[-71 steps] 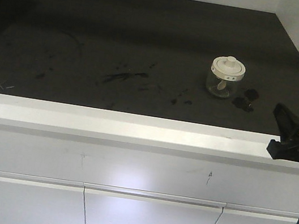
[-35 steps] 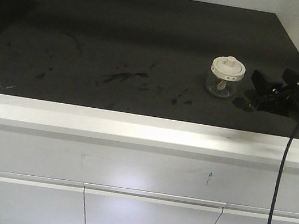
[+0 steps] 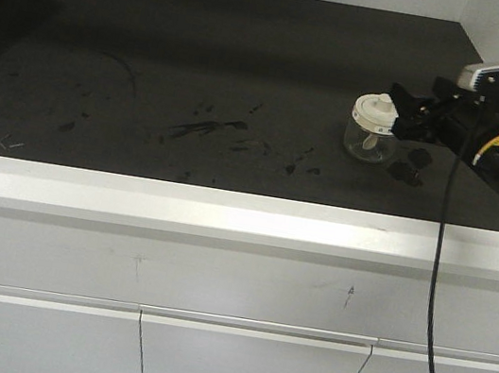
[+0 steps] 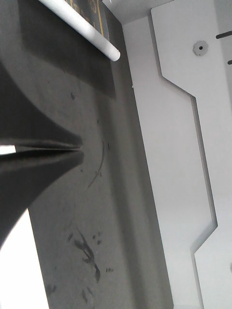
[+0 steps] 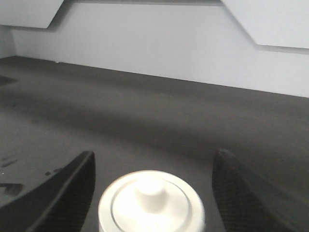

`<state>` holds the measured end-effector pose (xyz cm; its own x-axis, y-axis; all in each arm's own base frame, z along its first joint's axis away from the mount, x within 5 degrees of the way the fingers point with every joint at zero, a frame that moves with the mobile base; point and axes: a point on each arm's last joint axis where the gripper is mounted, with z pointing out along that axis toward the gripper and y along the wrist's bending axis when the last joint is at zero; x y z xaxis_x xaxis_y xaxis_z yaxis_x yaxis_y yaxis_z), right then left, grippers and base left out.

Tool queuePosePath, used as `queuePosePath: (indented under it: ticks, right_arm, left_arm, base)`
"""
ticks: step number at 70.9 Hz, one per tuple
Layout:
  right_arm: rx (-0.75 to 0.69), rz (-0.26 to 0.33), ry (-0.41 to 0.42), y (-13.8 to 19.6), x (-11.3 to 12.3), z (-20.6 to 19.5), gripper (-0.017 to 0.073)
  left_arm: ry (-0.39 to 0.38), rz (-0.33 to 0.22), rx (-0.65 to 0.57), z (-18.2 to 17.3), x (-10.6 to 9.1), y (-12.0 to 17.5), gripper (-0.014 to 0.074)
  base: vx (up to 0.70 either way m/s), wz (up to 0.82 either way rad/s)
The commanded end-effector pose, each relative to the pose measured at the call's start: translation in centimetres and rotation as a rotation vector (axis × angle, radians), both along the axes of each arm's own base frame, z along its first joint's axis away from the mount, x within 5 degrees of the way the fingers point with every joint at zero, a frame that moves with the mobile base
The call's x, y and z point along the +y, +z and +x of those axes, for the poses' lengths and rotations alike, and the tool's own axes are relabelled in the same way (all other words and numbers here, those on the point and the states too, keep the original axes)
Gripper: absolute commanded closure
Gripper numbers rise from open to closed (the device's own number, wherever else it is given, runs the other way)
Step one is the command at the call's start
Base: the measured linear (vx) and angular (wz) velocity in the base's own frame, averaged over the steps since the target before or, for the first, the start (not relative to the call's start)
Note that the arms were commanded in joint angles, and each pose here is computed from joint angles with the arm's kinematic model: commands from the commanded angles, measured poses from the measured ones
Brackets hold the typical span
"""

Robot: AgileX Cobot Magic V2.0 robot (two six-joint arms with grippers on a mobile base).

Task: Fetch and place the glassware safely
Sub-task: 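Reach the right gripper over the white-lidded glass jar and grasp its knob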

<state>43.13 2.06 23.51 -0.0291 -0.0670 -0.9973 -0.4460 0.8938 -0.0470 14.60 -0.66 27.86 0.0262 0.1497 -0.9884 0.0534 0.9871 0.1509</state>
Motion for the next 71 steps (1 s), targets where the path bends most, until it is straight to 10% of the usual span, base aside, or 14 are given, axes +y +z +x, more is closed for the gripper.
queuePosePath:
  ticks: [1, 47, 71]
  right_arm:
    - [-0.111, 0.008, 0.035, 3.3, 1.2, 0.8, 0.0075]
    - [-0.026, 0.036, -0.005, -0.7, 1.7, 5.2, 0.0092]
    - [-0.027, 0.034, -0.002, -0.7, 1.8, 5.2, 0.0574]
  left_arm:
    - [-0.005, -0.019, -0.109, 0.0, 0.0, 1.7, 0.0601]
    - [-0.005, -0.019, -0.109, 0.0, 0.0, 1.7, 0.0601]
    - [-0.005, -0.019, -0.109, 0.0, 0.0, 1.7, 0.0601]
  base:
    - [0.00, 0.00]
    - [0.00, 0.00]
    - [0.00, 0.00]
